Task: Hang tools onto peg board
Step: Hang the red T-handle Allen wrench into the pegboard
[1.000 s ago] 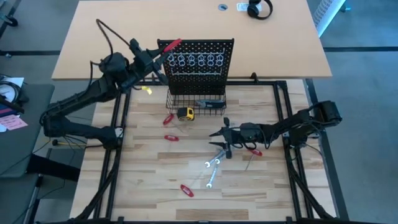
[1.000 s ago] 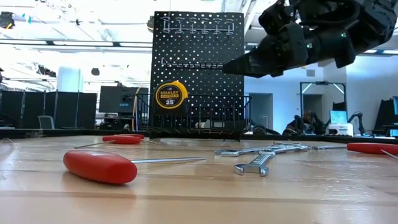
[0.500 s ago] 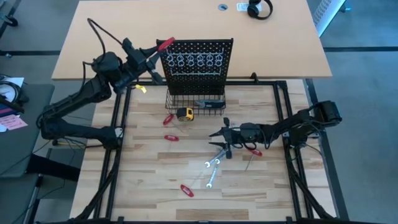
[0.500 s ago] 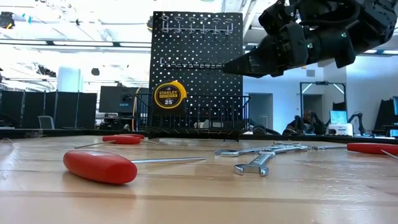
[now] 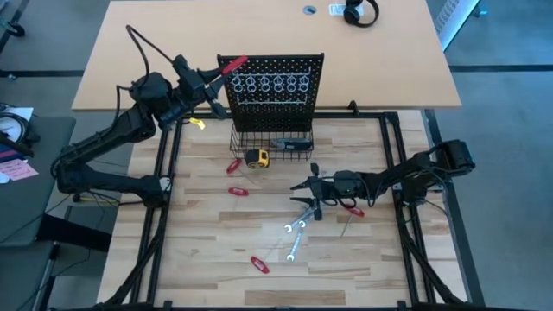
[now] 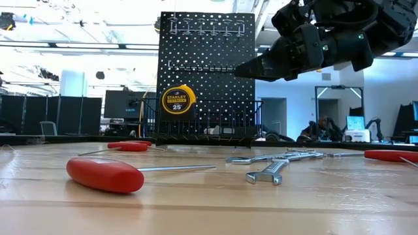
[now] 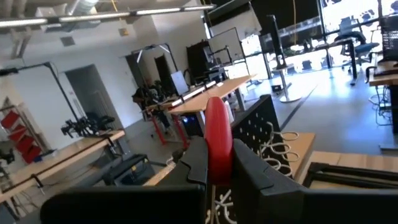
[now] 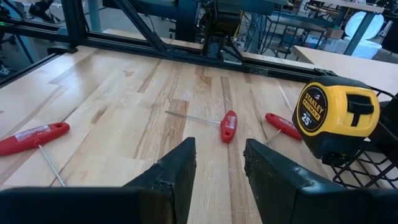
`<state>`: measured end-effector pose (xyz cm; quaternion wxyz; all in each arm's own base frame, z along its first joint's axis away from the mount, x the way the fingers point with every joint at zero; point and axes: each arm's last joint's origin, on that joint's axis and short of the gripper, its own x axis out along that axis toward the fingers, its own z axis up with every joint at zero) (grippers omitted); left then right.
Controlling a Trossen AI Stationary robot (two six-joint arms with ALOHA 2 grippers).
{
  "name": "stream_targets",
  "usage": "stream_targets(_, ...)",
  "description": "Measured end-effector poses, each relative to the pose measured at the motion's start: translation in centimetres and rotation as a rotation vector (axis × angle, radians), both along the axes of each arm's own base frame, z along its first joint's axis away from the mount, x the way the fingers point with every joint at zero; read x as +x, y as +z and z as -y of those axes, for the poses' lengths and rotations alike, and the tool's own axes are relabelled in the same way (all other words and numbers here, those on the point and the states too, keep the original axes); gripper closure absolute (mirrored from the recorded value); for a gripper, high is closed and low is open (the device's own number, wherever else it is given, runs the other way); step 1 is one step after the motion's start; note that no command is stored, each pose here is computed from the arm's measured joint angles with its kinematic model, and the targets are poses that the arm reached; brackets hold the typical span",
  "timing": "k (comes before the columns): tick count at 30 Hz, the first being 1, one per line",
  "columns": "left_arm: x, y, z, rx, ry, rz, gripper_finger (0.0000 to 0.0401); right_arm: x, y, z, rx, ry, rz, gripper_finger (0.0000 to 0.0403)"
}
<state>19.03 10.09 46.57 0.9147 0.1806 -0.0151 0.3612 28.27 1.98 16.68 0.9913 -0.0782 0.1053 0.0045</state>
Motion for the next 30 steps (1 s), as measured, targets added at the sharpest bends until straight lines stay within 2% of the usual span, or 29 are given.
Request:
stream_targets(10, 0.1, -0.9, -0.1, -0.071, -0.004, -0.057, 0.0382, 0.0, 0.0, 0.0, 0.000, 0.000, 0.000, 0.0255)
stream_targets(15, 0.6, -2.5, -0.4, -0.097, 0.016, -0.093, 0.0382, 0.0, 0.0, 0.0, 0.000, 0.000, 0.000, 0.0255)
stream_targets(22, 0.9, -3.8, -1.2, -0.074, 0.044, -0.064, 0.0381, 0.0, 0.0, 0.0, 0.000, 0.000, 0.001, 0.0255)
stream_targets(30, 0.5, -4.1, -1.8, -0.118, 0.072, -0.067, 0.0348, 0.0, 0.0, 0.0, 0.000, 0.000, 0.000, 0.0255)
